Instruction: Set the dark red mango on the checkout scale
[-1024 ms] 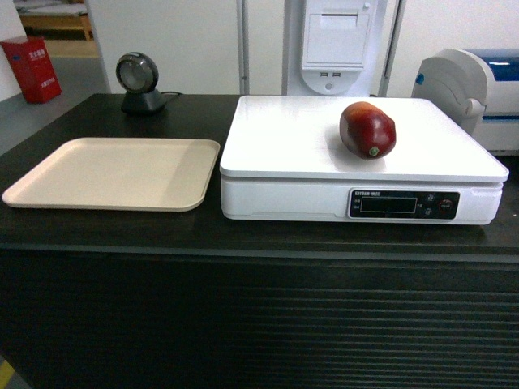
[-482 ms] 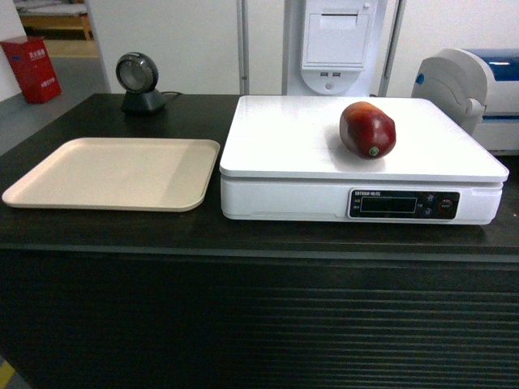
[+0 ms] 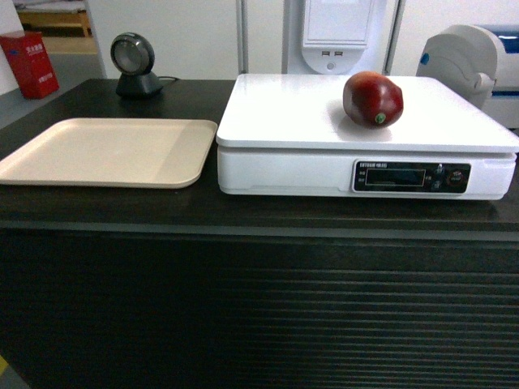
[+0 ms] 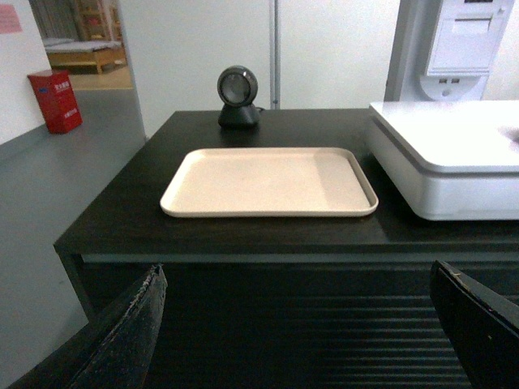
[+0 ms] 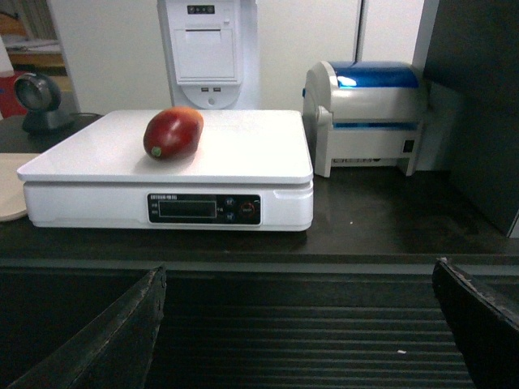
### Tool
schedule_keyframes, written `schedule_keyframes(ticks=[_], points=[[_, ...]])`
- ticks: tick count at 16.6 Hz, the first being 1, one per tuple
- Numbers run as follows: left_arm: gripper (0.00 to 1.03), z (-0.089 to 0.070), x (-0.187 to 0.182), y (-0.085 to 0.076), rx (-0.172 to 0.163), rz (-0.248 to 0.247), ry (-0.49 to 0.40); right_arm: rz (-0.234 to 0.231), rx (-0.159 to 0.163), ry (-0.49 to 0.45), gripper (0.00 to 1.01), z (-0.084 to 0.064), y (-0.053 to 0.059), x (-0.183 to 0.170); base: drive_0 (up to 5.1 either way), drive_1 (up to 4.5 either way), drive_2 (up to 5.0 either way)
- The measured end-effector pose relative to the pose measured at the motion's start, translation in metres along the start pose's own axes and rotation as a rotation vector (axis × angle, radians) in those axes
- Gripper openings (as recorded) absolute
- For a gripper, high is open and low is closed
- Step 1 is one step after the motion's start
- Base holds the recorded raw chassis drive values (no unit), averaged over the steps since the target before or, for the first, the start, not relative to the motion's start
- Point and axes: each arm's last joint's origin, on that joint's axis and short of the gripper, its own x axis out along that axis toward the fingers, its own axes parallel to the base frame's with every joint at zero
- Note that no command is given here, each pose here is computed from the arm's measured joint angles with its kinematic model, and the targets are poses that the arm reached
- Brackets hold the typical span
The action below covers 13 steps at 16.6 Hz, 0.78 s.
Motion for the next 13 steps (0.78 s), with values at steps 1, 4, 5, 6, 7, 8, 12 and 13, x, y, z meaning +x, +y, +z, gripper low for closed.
schedule_keyframes(ticks=[1,4,5,6,7,8,12,13], points=[[0.98,0.0001,0.0,0.0,0.0,0.0,-0.001,0.0,0.0,0.001,0.98,-0.0001,0.0,0.0,0.0,0.0,0.0],[0.98,-0.0001,0.0,0.0,0.0,-0.001,0.002,0.0,0.0,0.003,0.98,-0.0003,0.0,0.0,0.0,0.0,0.0],[0.98,-0.0001,0.0,0.0,-0.001,0.0,0.002,0.0,-0.001,0.003,0.98,-0.0003,0.0,0.0,0.0,0.0,0.0],[0.98,0.0,0.0,0.0,-0.001,0.0,0.0,0.0,0.0,0.002,0.98,-0.0002,0.0,0.0,0.0,0.0,0.0],[0.98,-0.0001,0.0,0.0,0.0,0.0,0.002,0.0,0.0,0.004,0.98,-0.0004,0.0,0.0,0.0,0.0,0.0],[0.98,-0.0002,0.0,0.0,-0.001,-0.001,0.002,0.0,0.0,0.004,0.98,-0.0004,0.0,0.0,0.0,0.0,0.0],[0.98,-0.0002,0.0,0.0,-0.001,0.0,0.002,0.0,0.0,0.003,0.98,-0.0003,0.0,0.0,0.0,0.0,0.0],[0.98,-0.0002,0.0,0.0,-0.001,0.0,0.002,0.0,0.0,0.003,0.98,-0.0003,0.0,0.0,0.0,0.0,0.0]])
